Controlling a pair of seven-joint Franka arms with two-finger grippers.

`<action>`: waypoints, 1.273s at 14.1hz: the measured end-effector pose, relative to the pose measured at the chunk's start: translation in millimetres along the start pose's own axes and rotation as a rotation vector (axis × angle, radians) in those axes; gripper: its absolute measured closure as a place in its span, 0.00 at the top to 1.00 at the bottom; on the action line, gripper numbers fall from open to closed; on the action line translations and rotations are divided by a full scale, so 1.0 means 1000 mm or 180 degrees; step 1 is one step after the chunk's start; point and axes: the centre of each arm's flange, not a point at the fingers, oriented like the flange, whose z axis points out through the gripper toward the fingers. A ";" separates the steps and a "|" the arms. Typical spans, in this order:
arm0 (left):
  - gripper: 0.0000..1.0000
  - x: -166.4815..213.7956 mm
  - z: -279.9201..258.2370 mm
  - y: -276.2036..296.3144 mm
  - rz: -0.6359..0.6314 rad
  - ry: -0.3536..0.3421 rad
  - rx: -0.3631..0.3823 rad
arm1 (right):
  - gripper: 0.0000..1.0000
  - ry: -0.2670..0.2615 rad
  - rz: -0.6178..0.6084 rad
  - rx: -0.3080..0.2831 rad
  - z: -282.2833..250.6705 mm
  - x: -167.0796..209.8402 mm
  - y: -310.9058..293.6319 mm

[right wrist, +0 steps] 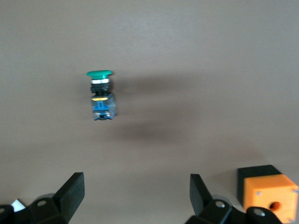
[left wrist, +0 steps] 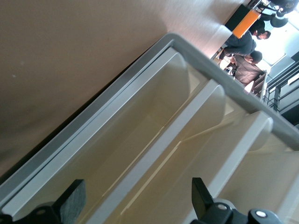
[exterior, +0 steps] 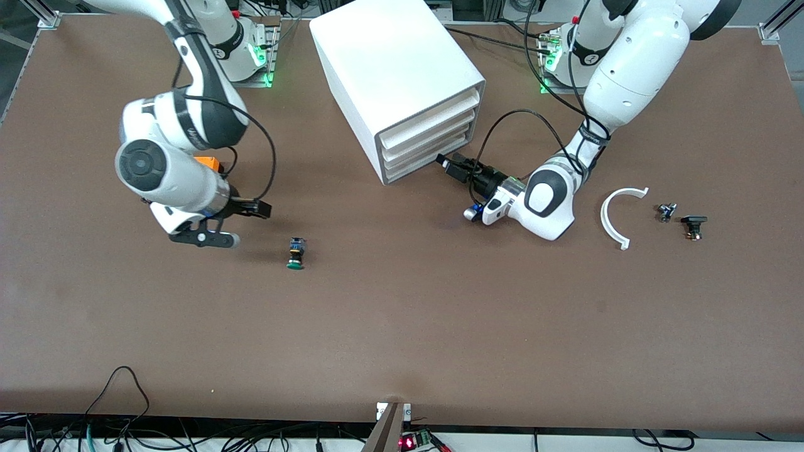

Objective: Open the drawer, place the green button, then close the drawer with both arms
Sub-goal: 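Pull the drawer open with the left gripper while the right gripper grasps the button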

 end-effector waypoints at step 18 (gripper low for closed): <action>0.18 0.005 -0.096 0.013 0.0803 0.0516 0.0191 | 1.00 0.0258 -0.0334 -0.0103 0.136 0.013 -0.055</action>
